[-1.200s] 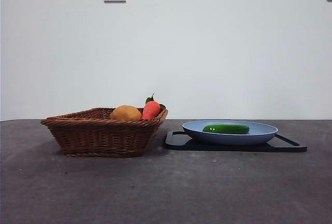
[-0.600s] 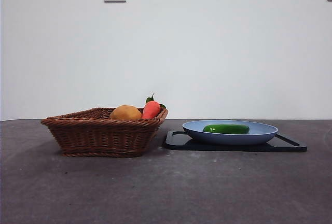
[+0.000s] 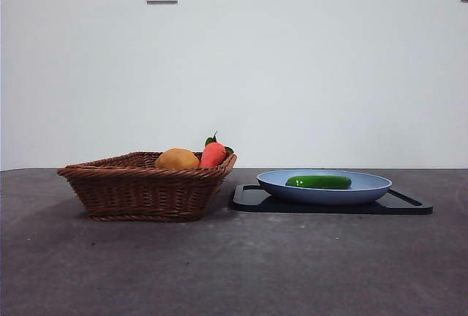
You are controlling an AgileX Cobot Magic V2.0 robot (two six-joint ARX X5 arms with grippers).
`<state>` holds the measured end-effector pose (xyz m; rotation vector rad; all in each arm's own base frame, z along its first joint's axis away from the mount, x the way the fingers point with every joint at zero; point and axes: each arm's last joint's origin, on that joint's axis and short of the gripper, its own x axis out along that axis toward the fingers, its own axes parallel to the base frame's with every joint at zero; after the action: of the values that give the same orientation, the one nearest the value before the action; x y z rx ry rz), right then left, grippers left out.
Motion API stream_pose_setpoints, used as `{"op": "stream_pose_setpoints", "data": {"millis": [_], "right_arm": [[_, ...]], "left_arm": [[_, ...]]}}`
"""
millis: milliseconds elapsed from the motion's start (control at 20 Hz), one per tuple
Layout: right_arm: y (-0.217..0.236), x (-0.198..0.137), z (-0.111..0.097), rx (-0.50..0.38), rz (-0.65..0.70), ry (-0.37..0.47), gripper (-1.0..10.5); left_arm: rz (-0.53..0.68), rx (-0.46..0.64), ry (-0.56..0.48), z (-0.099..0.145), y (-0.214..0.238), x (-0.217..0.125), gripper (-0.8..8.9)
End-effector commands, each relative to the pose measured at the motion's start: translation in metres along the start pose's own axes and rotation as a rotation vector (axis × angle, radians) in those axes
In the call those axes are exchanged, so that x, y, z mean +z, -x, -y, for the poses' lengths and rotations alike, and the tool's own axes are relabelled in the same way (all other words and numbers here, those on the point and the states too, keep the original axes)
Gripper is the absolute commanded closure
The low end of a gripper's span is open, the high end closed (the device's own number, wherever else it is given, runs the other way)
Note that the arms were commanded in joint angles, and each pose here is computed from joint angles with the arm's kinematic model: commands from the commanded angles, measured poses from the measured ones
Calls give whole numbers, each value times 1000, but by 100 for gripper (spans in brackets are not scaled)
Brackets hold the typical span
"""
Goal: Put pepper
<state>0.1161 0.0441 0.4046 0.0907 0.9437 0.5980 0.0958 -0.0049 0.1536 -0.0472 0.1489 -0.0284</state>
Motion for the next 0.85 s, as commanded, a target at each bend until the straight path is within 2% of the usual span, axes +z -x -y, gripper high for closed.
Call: {"op": "stream_pose_setpoints", "data": {"millis": [50, 150, 300, 450, 700, 850], "right_arm": [[2, 1, -1, 1, -5, -2, 936], [6, 3, 0, -35, 46, 93, 936], [28, 3, 1, -89, 307, 138, 936], [35, -15, 2, -105, 560, 194, 936], [-14, -62, 27, -168, 792, 284, 936], [-40, -80, 41, -203, 852, 285, 936]], "left_arm": [[4, -2, 7, 0, -1, -2, 805], [4, -2, 7, 0, -1, -2, 805], [3, -2, 7, 0, -1, -2, 805], [4, -2, 7, 0, -1, -2, 805], [4, -2, 7, 0, -1, -2, 805], [4, -2, 7, 0, -1, -2, 806]]}}
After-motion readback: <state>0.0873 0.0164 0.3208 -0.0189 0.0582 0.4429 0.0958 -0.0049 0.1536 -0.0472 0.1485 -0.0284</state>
